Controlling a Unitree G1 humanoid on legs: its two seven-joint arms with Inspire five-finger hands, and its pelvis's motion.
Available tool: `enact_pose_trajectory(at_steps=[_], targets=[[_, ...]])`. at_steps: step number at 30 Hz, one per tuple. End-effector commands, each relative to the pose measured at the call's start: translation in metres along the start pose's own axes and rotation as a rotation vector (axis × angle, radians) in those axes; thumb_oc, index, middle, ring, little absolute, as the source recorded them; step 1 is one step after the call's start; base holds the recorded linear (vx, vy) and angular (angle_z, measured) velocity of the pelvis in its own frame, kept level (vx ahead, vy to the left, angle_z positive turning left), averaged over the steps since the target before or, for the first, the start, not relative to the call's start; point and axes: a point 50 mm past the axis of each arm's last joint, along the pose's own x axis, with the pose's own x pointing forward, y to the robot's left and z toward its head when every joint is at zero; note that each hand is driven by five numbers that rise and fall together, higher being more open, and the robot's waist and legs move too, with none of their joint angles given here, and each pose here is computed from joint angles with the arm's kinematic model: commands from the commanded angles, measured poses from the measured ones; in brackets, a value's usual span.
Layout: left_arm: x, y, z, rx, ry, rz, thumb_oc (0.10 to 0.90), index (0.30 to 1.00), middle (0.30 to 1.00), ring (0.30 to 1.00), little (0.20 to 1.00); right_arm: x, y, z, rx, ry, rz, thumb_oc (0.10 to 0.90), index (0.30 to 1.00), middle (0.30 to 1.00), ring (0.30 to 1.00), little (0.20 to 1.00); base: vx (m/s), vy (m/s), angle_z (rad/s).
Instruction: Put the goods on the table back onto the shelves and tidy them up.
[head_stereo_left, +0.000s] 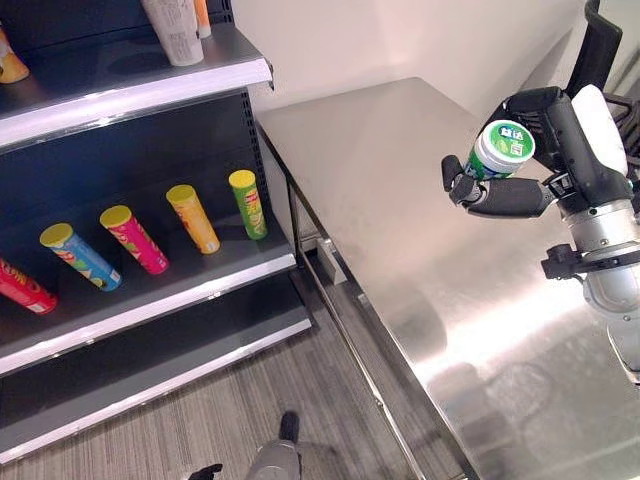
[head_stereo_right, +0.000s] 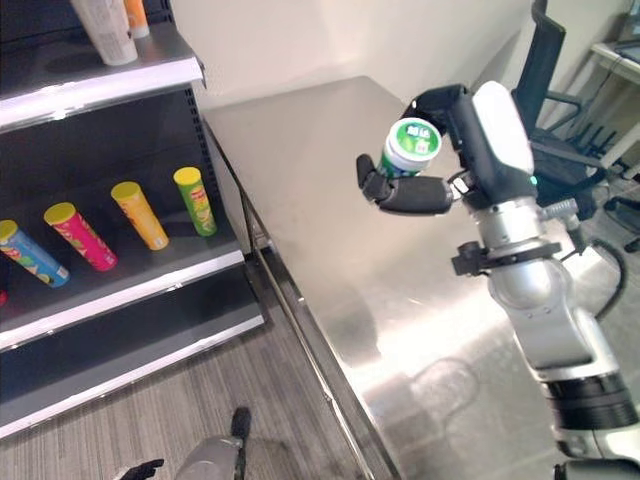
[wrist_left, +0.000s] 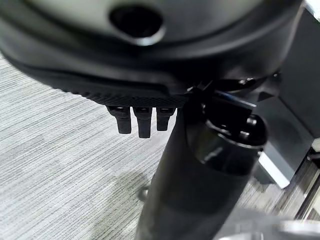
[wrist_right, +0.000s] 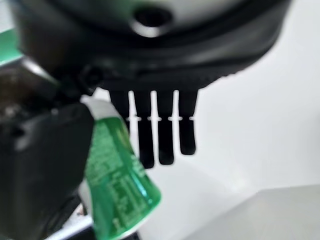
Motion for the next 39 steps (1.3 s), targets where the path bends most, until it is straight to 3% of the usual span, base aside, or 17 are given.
enact_pose_trajectory(at_steps=[1,12,23,29,39], targets=[[0.004,0.017,0.034,0.095,-0.142,0.029,0.800,0.900,0.900,0.900,0.900,0.021,-0.047,0.041,-0.009,-0.233,-0.218,0.400,0.300,0.300,0.300,0.300,-0.05,0.262,1.16],[0.004,0.015,0.037,0.181,-0.154,-0.003,0.800,0.900,0.900,0.900,0.900,0.010,-0.066,0.044,-0.098,-0.230,-0.271,0.400,0.300,0.300,0.300,0.300,-0.05,0.333,0.59],[0.005,0.043,0.040,0.240,-0.144,0.069,0.800,0.900,0.900,0.900,0.900,0.003,-0.065,0.046,-0.126,-0.214,-0.328,0.400,0.300,0.300,0.300,0.300,-0.03,0.300,0.29],[0.005,0.047,0.047,0.243,-0.163,0.072,0.800,0.900,0.900,0.900,0.900,0.000,-0.067,0.056,-0.026,-0.272,-0.328,0.400,0.300,0.300,0.300,0.300,-0.02,0.027,0.08],[0.005,0.025,0.035,0.202,-0.129,0.006,0.800,0.900,0.900,0.900,0.900,0.018,-0.035,0.083,0.243,-0.420,-0.159,0.400,0.300,0.300,0.300,0.300,0.06,-0.055,0.07]])
